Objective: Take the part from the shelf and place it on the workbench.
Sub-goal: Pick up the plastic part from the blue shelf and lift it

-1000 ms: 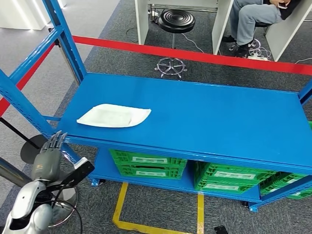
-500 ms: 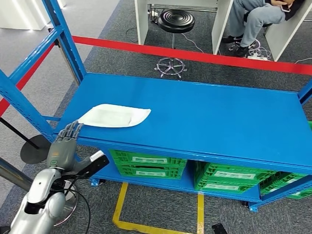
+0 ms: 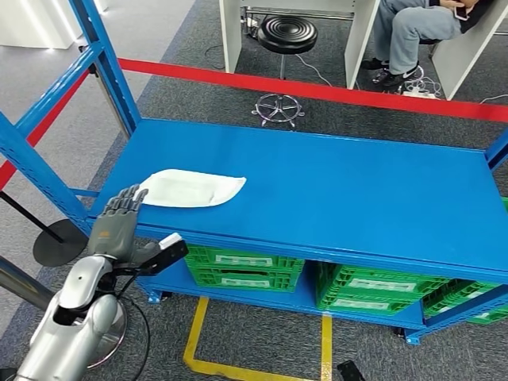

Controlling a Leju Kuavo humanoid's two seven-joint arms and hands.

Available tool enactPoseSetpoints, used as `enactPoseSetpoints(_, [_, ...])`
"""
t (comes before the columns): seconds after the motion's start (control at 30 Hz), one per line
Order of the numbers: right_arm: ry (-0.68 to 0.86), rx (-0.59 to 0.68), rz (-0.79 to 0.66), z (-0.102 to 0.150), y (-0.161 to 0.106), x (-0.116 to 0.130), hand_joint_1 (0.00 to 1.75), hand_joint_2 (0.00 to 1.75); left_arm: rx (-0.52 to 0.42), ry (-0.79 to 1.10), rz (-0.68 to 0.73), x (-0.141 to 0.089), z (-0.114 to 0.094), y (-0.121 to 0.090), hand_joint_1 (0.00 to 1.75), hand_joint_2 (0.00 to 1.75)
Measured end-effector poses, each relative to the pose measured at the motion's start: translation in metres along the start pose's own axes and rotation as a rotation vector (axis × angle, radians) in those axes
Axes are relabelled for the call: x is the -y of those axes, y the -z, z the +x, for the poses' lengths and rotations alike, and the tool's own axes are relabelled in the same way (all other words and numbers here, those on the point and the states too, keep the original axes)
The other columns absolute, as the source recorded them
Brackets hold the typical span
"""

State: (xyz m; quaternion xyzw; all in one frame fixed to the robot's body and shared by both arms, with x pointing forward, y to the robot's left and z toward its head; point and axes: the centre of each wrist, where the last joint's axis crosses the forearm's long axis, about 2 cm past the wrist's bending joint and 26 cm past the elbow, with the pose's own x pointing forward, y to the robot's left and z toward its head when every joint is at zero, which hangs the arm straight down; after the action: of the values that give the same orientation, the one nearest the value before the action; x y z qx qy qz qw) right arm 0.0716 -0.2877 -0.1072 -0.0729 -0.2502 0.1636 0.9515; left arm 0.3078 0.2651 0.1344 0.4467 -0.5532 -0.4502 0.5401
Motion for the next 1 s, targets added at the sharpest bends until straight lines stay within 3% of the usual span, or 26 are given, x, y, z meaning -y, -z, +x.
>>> enactPoseSetpoints(0.27, [-0.029, 0.005, 0.007, 0.008, 0.003, 0.000, 0.00, 1.75, 0.001, 0.023, -0.021, 0.002, 0.010, 0.024, 0.00, 1.75])
enactPoseSetpoints(1.0, [-0.059, 0.022, 0.025, 0.018, 0.005, -0.004, 0.00, 1.75, 0.035, 0.020, -0.075, 0.012, 0.036, 0.045, 0.00, 1.75])
